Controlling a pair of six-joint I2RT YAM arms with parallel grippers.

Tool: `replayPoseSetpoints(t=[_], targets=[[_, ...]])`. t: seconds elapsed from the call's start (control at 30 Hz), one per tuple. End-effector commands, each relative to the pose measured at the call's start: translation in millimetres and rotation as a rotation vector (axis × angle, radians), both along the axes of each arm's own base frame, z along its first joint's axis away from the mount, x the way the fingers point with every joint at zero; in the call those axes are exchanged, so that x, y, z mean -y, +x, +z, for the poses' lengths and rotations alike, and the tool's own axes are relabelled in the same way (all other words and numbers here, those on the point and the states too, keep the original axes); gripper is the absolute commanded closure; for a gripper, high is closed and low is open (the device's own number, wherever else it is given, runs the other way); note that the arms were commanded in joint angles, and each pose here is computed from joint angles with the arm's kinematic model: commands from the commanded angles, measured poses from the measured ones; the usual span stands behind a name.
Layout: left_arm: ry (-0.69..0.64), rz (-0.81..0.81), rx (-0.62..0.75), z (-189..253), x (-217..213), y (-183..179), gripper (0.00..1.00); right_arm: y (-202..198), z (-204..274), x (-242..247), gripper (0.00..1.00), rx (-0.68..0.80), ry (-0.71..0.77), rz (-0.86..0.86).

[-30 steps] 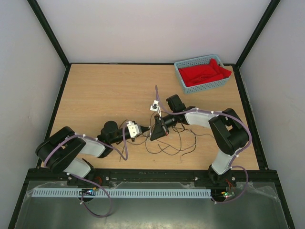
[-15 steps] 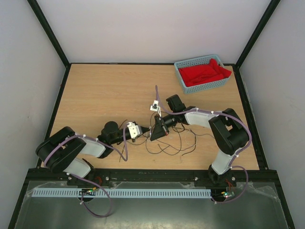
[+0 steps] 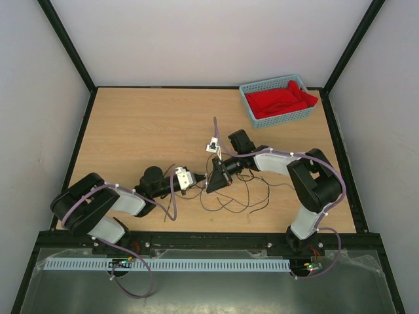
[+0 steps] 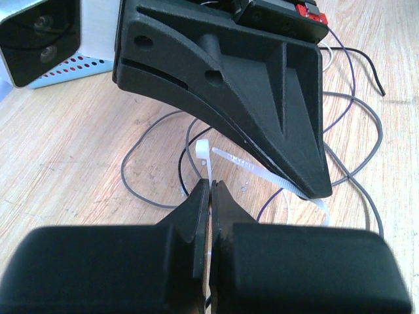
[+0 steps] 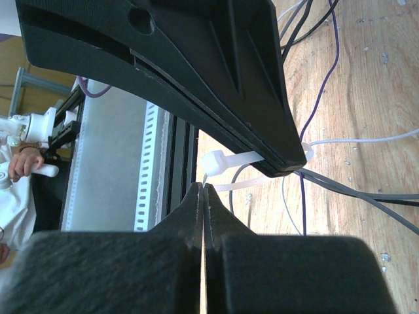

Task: Zip-tie the wires
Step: Tie the cable at the center of the board.

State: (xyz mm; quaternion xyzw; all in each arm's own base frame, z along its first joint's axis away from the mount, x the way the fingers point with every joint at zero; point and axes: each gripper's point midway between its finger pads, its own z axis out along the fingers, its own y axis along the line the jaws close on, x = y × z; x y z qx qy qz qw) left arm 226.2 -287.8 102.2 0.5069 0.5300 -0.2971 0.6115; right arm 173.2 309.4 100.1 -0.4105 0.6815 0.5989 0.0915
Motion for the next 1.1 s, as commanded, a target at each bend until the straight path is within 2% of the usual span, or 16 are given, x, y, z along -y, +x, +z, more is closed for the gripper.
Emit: replayPoseSetpoints(t=[0.0,1.07], targets=[[-0.012,-0.006,0.039,4.9,1.4,-0.7,1.0,0.1,17.4,-0.9,1.0,0.031,0.053,0.025],[-0.003,0.005,0.085,7.7,-1.7,-4.4,1.0,6.1,18.1,-4.7,1.0,0.0,0.04,0.013]])
